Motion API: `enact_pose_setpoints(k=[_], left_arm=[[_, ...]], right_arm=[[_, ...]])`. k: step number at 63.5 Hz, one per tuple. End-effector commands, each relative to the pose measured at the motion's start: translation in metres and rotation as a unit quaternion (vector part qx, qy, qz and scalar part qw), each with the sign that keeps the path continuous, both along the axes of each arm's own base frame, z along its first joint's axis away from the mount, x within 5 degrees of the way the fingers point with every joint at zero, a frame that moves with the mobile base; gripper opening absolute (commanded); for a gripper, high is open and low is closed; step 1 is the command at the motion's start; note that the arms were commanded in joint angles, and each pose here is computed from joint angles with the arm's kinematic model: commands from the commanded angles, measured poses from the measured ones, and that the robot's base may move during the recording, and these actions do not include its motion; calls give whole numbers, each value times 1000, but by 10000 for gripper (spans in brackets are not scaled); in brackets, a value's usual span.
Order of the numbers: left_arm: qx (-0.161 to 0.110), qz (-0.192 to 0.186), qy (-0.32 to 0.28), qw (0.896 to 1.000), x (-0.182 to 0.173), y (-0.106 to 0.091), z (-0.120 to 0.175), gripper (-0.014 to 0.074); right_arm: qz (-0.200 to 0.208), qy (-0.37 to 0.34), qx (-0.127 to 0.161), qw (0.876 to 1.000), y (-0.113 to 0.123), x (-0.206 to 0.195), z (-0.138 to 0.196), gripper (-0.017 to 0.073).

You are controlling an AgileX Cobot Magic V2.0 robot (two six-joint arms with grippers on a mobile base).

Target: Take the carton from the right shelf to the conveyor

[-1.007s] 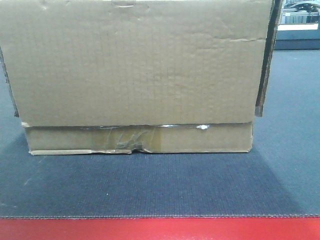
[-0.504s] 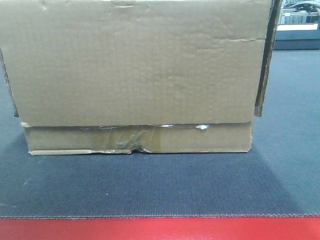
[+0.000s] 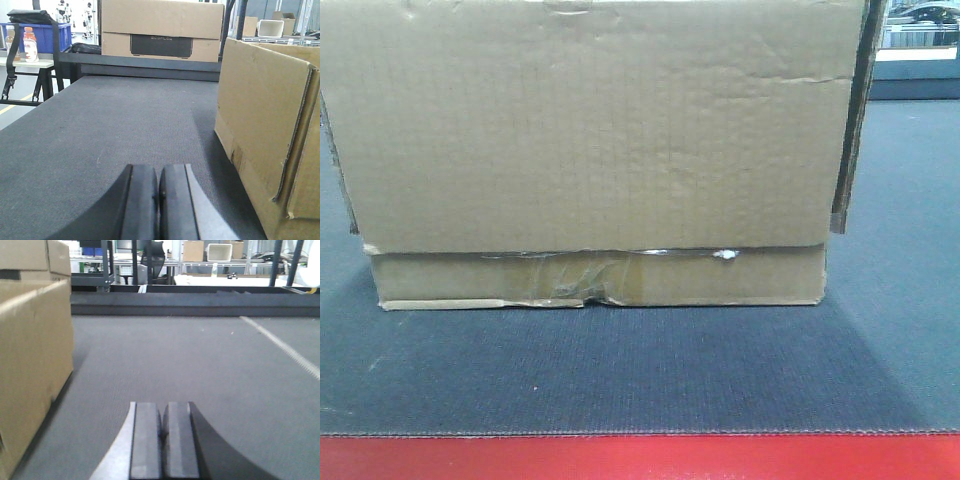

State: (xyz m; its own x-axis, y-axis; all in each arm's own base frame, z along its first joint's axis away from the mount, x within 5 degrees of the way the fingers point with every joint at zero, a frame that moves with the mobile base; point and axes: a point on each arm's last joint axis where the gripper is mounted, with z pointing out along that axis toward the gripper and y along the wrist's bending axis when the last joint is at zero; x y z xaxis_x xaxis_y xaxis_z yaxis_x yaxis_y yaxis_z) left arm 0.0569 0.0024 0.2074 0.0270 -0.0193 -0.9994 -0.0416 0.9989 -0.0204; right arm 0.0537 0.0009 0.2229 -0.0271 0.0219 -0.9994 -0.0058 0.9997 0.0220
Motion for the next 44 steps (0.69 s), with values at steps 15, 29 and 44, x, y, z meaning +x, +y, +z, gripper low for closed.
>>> enact_pose_setpoints(k=[15, 29, 44], left_arm=[[-1, 2, -14, 1000, -1, 0, 3, 15], [-1, 2, -14, 1000, -1, 0, 3, 15], [-1, 2, -14, 1000, -1, 0, 3, 15]], right_arm=[[17, -22, -2, 1000, 2, 3, -16, -69], [17, -22, -2, 1000, 2, 3, -16, -69], [17, -22, -2, 1000, 2, 3, -16, -69]])
